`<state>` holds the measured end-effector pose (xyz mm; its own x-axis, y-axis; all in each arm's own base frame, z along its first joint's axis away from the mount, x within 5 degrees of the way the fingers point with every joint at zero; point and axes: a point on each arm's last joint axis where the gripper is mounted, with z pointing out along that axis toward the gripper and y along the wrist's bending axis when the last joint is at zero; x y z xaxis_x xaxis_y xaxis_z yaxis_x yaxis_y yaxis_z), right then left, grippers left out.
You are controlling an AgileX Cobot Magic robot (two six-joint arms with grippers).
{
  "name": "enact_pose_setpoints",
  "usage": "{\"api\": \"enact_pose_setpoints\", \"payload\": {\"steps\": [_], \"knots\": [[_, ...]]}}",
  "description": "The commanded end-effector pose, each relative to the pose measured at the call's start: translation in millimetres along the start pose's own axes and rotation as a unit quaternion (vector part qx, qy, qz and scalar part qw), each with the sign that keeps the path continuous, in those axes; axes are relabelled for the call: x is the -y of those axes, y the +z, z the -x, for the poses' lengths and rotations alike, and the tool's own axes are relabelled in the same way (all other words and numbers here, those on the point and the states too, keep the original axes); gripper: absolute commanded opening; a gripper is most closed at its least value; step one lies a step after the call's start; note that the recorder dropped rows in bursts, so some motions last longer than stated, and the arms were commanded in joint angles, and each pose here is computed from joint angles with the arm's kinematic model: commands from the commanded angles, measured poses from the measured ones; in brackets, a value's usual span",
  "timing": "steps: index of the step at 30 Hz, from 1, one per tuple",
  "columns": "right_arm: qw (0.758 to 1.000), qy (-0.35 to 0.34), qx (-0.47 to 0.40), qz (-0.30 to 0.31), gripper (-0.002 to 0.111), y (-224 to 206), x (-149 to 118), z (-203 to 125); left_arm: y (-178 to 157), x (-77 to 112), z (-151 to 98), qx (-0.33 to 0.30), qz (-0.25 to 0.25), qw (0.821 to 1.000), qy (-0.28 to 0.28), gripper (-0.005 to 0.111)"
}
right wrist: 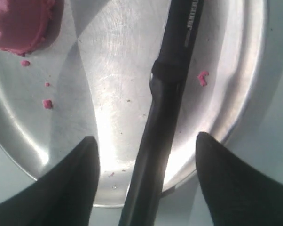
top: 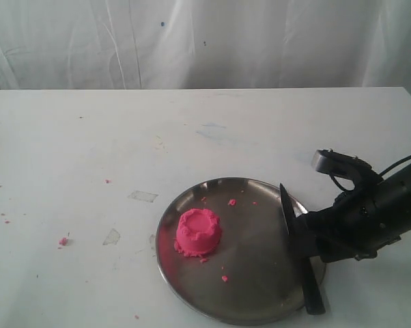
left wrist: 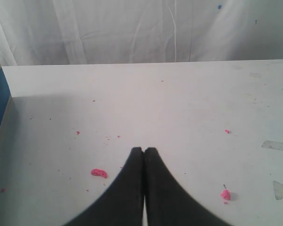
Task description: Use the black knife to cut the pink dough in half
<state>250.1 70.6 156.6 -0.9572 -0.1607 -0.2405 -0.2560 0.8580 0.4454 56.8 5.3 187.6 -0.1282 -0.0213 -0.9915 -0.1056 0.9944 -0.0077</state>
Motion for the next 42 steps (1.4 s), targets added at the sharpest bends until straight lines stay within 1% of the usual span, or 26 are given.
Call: {"api": "enact_pose_setpoints", "payload": {"steps": [1, 11, 15, 21, 24, 26, 27, 28, 31, 32, 34, 37, 38, 39, 40, 42], "knots": [[1.0, 0.001, -0.002, 0.009, 0.057, 4.8, 1.2, 0.0, -0.1, 0.0, -0.1, 0.004, 0.0, 1.0, -0.005, 0.0], [1.0, 0.003, 0.005, 0.008, 0.057, 8.1, 3.2, 2.0, -0.1, 0.0, -0.1, 0.004, 0.0, 1.0, -0.005, 0.0], [1.0, -0.001, 0.012, 0.026, 0.057, 13.9, 3.0, 4.3, -0.1, 0.0, -0.1, 0.004, 0.0, 1.0, -0.005, 0.0], [0.999, -0.014, 0.029, 0.016, 0.057, 12.1, 4.3, 12.8, -0.1, 0.0, -0.1, 0.004, 0.0, 1.0, -0.005, 0.0], [0.999, -0.03, 0.04, 0.016, 0.057, 7.9, 2.4, 21.9, -0.1, 0.0, -0.1, 0.004, 0.0, 1.0, -0.005, 0.0], [0.997, -0.055, 0.049, 0.027, 0.057, -2.2, -4.7, 30.2, -0.1, 0.0, -0.1, 0.004, 0.0, 1.0, -0.005, 0.0], [0.995, -0.081, 0.044, 0.03, 0.057, -10.4, -9.6, 32.2, -0.1, 0.0, -0.1, 0.004, 0.0, 1.0, -0.005, 0.0], [0.995, -0.087, 0.042, 0.027, 0.057, -14.3, -12.7, 32.9, -0.1, 0.0, -0.1, 0.004, 0.0, 1.0, -0.005, 0.0], [0.992, -0.12, 0.023, -0.014, 0.057, -24.1, -31.6, 33.1, -0.1, 0.0, -0.1, 0.004, 0.0, 1.0, -0.005, 0.0], [0.988, -0.147, 0.014, -0.05, 0.055, -28.0, -44.1, 32.2, -0.1, 0.0, -0.1, 0.004, 0.0, 1.0, -0.006, 0.0], [0.978, -0.177, -0.002, -0.111, 0.051, -31.7, -56.2, 28.8, -0.1, 0.0, -0.1, 0.004, 0.0, 1.0, -0.006, 0.0], [0.954, -0.208, -0.009, -0.214, 0.048, -35.0, -64.2, 24.3, -0.1, 0.0, -0.1, 0.004, 0.0, 1.0, -0.006, 0.0], [0.952, -0.198, -0.003, -0.234, 0.048, -35.1, -65.8, 24.0, -0.1, 0.0, -0.1, 0.004, 0.0, 1.0, -0.006, 0.0], [0.948, -0.194, 0.001, -0.251, 0.048, -34.8, -67.5, 23.9, -0.1, 0.0, -0.1, 0.004, 0.0, 1.0, -0.006, 0.0], [0.948, -0.19, 0.005, -0.254, 0.048, -33.7, -70.3, 23.3, -0.1, 0.0, -0.1, 0.004, 0.0, 1.0, -0.006, 0.0], [0.951, -0.194, 0.0, -0.242, 0.048, -27.7, -78.2, 19.4, -0.1, 0.0, -0.1, 0.004, 0.0, 1.0, -0.006, 0.0]]}}
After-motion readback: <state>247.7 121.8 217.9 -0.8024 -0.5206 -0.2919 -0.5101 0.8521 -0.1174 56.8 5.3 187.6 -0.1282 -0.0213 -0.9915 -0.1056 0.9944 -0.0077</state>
